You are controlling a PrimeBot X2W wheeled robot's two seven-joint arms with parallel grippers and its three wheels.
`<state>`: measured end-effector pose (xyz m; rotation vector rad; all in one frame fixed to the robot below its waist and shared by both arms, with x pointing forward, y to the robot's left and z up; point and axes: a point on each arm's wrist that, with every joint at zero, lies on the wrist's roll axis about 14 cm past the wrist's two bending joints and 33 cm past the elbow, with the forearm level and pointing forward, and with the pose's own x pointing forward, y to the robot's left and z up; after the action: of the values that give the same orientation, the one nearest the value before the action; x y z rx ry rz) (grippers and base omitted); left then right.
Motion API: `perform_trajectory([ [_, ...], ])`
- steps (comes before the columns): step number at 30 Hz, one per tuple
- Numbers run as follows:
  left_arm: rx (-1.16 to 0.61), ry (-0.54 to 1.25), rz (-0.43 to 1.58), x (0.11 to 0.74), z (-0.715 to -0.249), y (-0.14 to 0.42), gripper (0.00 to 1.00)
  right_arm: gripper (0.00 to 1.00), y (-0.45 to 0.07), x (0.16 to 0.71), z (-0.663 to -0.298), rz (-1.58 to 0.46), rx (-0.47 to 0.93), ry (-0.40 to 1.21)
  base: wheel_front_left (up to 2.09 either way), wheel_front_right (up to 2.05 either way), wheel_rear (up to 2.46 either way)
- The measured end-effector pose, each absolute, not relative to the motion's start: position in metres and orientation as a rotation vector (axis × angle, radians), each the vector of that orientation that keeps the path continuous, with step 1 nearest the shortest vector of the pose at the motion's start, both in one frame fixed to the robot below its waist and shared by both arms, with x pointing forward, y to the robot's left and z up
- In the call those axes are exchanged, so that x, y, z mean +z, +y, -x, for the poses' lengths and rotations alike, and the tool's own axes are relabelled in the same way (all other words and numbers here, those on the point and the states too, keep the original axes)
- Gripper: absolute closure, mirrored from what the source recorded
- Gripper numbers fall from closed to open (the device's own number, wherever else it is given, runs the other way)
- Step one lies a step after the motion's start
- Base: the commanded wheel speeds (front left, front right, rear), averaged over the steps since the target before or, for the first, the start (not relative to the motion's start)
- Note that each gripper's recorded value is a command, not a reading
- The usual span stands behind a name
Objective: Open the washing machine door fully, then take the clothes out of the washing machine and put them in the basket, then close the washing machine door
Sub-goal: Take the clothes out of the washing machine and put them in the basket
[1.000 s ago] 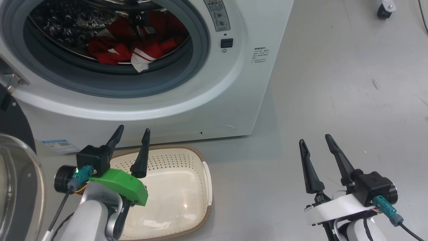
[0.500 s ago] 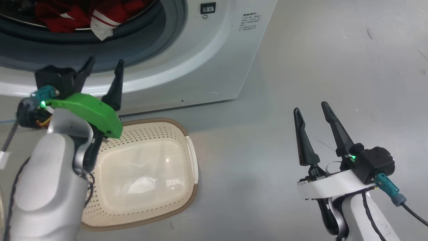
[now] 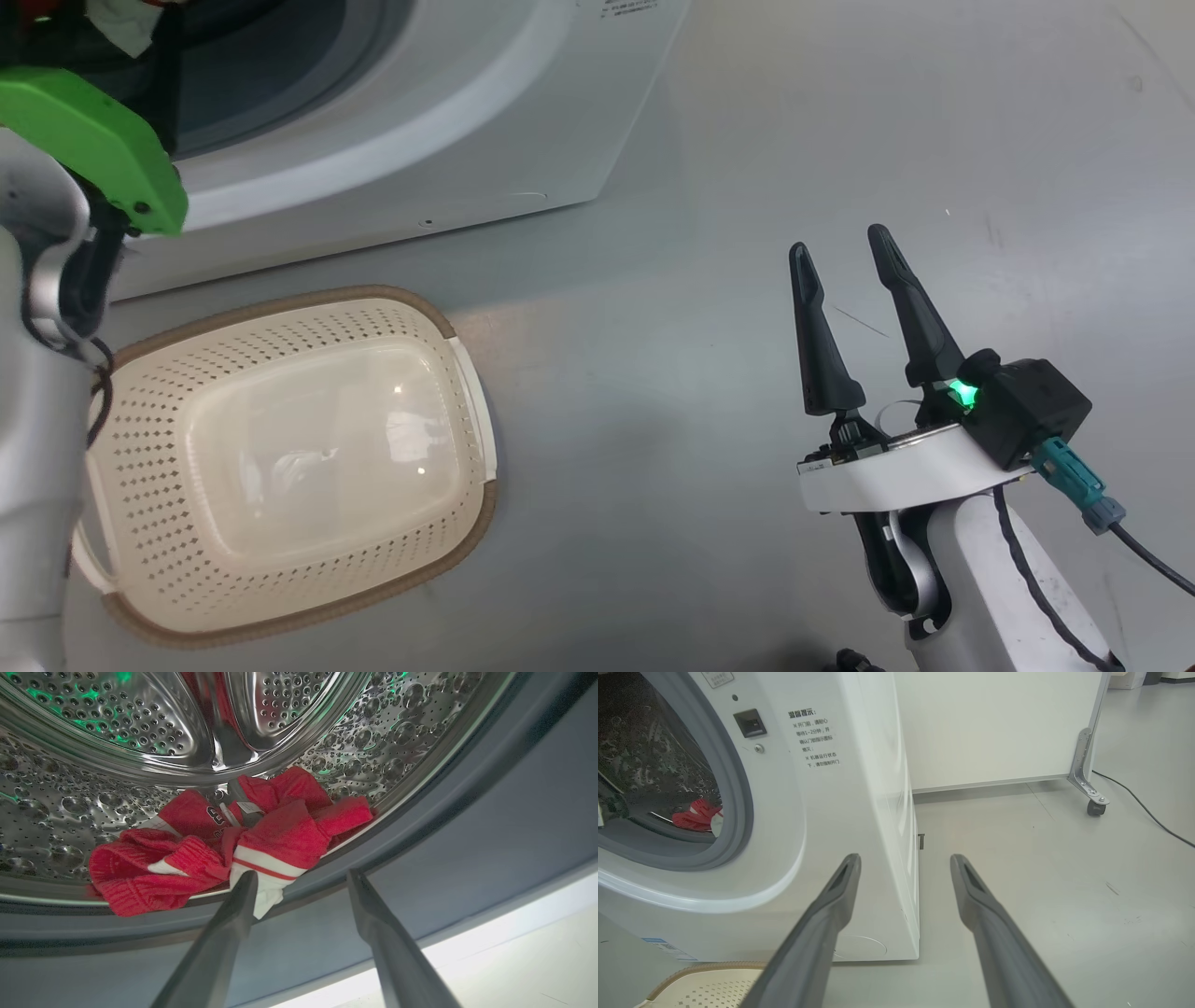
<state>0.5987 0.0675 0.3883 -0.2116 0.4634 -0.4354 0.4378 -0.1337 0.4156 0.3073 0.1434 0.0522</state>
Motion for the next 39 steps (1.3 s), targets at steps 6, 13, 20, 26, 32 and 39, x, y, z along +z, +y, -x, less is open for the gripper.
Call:
perform_trajectory([
  [6,-0.450,0.485,0.182,0.381,-0.619,0.064,0.00,0.00,-0.142,0.410,-0.438,-0.313,0.017,0.158,0.00,0.00,0.00],
  [13,-0.471,0.532,0.159,0.362,-0.635,0.055,0.00,0.00,-0.154,0.402,-0.436,-0.306,-0.026,0.181,0.00,0.00,0.00],
  [20,-0.487,0.584,0.149,0.337,-0.638,0.046,0.00,0.00,-0.165,0.397,-0.434,-0.290,-0.064,0.197,0.00,0.00,0.00],
  [26,-0.473,0.592,0.142,0.329,-0.643,0.048,0.57,0.00,-0.169,0.395,-0.435,-0.281,-0.079,0.200,0.00,0.00,0.00],
  [32,-0.462,0.584,0.136,0.326,-0.645,0.049,1.00,0.00,-0.170,0.398,-0.437,-0.277,-0.078,0.189,0.00,0.00,0.00],
  [39,-0.451,0.526,0.133,0.331,-0.649,0.051,1.00,0.00,-0.171,0.400,-0.437,-0.276,-0.080,0.185,0.00,0.00,0.00],
])
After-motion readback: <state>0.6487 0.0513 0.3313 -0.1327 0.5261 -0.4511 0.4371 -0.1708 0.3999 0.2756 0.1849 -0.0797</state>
